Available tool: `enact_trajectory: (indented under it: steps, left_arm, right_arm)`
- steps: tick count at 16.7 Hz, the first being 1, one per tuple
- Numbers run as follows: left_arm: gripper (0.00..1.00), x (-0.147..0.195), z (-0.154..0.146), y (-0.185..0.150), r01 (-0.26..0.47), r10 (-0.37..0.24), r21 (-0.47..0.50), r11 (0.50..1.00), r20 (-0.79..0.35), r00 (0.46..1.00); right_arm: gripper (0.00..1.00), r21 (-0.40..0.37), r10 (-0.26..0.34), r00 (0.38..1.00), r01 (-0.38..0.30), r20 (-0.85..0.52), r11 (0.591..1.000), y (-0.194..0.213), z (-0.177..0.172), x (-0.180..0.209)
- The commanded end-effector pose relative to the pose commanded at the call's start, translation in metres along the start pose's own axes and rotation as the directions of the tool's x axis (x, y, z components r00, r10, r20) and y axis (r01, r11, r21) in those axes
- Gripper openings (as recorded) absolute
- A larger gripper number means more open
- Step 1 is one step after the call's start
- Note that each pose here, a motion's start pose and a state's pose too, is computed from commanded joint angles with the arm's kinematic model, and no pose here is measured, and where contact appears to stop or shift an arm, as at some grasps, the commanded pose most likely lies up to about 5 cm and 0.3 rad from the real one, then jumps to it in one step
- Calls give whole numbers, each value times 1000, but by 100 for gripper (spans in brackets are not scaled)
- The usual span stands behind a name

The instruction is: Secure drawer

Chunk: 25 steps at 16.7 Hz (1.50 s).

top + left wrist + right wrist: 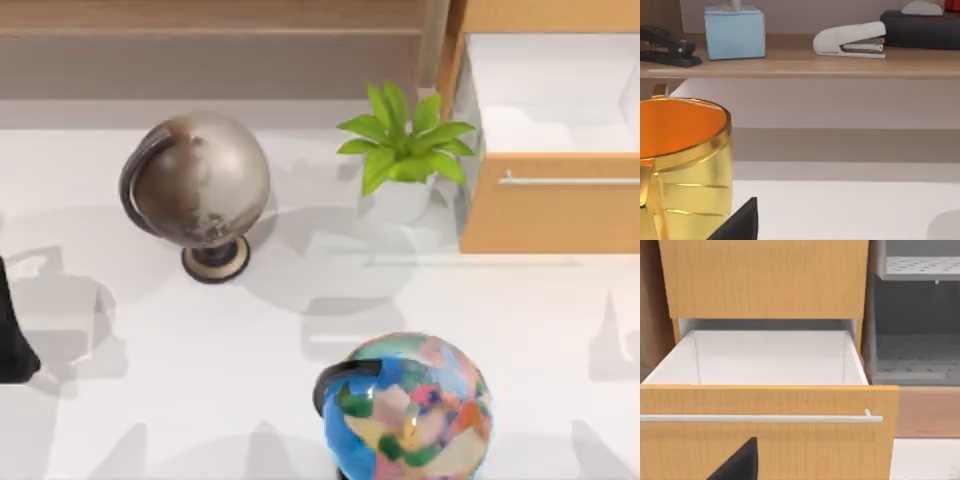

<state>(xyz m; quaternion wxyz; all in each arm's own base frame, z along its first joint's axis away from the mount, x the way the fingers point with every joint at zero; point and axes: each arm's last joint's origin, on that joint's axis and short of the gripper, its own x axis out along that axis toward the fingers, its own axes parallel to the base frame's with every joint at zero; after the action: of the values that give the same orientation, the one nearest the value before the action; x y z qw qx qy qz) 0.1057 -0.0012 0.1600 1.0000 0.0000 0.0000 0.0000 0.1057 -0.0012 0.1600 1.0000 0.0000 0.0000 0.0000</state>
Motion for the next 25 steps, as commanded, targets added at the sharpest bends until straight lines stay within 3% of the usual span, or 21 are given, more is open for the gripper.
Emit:
enact_trajectory:
  steps: [8,15,20,25]
  left_arm:
    - [100,0,0,0,0,0,0,1000,0,1000]
    - [100,0,0,0,0,0,0,1000,0,1000]
    - [100,0,0,0,0,0,0,1000,0,1000]
    - [100,0,0,0,0,0,0,1000,0,1000]
  right_arm:
    - [100,-1,17,1000,-17,10,1000,-11,26,11]
    - [100,-6,-4,1000,4,9,1000,-57,66,50]
    - [100,0,-2,1000,2,0,1000,-91,73,70]
    - [100,0,0,1000,0,0,1000,-95,74,72]
